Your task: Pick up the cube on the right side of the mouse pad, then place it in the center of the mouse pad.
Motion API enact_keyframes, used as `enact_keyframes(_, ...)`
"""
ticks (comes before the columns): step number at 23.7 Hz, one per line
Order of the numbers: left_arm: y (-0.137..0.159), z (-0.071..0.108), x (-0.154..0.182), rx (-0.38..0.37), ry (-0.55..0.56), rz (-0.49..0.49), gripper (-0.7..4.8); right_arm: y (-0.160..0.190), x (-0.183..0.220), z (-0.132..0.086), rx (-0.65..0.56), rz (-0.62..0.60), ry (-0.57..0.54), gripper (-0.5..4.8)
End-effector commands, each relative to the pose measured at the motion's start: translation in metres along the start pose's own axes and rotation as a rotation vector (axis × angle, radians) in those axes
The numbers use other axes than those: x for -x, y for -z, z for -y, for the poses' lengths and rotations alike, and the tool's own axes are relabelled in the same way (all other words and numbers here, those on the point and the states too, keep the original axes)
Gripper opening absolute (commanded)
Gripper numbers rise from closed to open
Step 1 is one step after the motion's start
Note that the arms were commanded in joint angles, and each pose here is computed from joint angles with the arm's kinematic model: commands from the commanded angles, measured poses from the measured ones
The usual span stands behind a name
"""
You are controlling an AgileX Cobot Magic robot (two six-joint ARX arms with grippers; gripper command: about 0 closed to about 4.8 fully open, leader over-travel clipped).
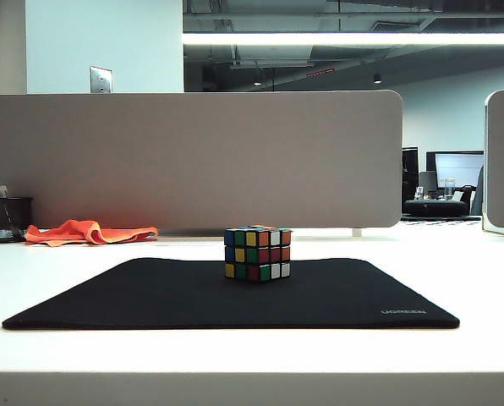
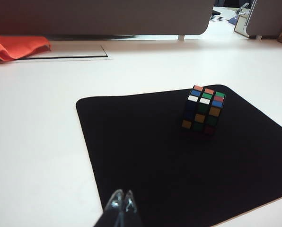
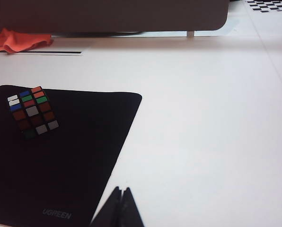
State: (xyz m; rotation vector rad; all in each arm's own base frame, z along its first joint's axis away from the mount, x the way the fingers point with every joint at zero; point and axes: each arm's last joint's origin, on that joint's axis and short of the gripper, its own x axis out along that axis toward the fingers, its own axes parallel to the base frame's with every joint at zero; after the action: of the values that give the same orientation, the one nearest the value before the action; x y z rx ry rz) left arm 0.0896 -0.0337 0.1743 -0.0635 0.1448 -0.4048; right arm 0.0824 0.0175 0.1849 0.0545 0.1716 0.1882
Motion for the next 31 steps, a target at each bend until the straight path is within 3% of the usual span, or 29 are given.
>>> enact_keyframes(1, 0.003, -0.001, 0.000, -0.004, -0.008, 0.056, -0.05, -0.002, -0.002, 0.000, 0.009, 0.053, -0.005, 0.22)
enact_keyframes(6, 0.017, -0.003, -0.004, -0.008, -0.024, 0.044, -0.06, 0.001, -0.004, 0.000, 0.048, 0.063, -0.005, 0.22)
enact_keyframes(10, 0.015, -0.003, -0.003, -0.060, -0.042, 0.063, -0.06, 0.003, -0.004, 0.000, 0.073, 0.053, -0.003, 0.22)
enact_keyframes(21, 0.016, -0.004, -0.003, -0.069, -0.082, 0.059, -0.06, 0.025, -0.013, 0.001, 0.087, -0.007, -0.002, 0.21)
enact_keyframes(27, 0.006, -0.005, -0.002, -0.069, -0.127, 0.156, -0.06, 0.007, -0.012, 0.000, 0.097, 0.200, 0.001, -0.01)
enact_keyframes(29, 0.006, -0.006, -0.002, -0.069, -0.163, 0.166, -0.06, 0.007, -0.012, 0.001, 0.097, 0.203, 0.010, -0.01)
enact_keyframes(31, 0.007, -0.007, -0.002, -0.067, -0.189, 0.153, -0.06, 0.015, -0.014, 0.002, 0.102, 0.128, 0.023, -0.01)
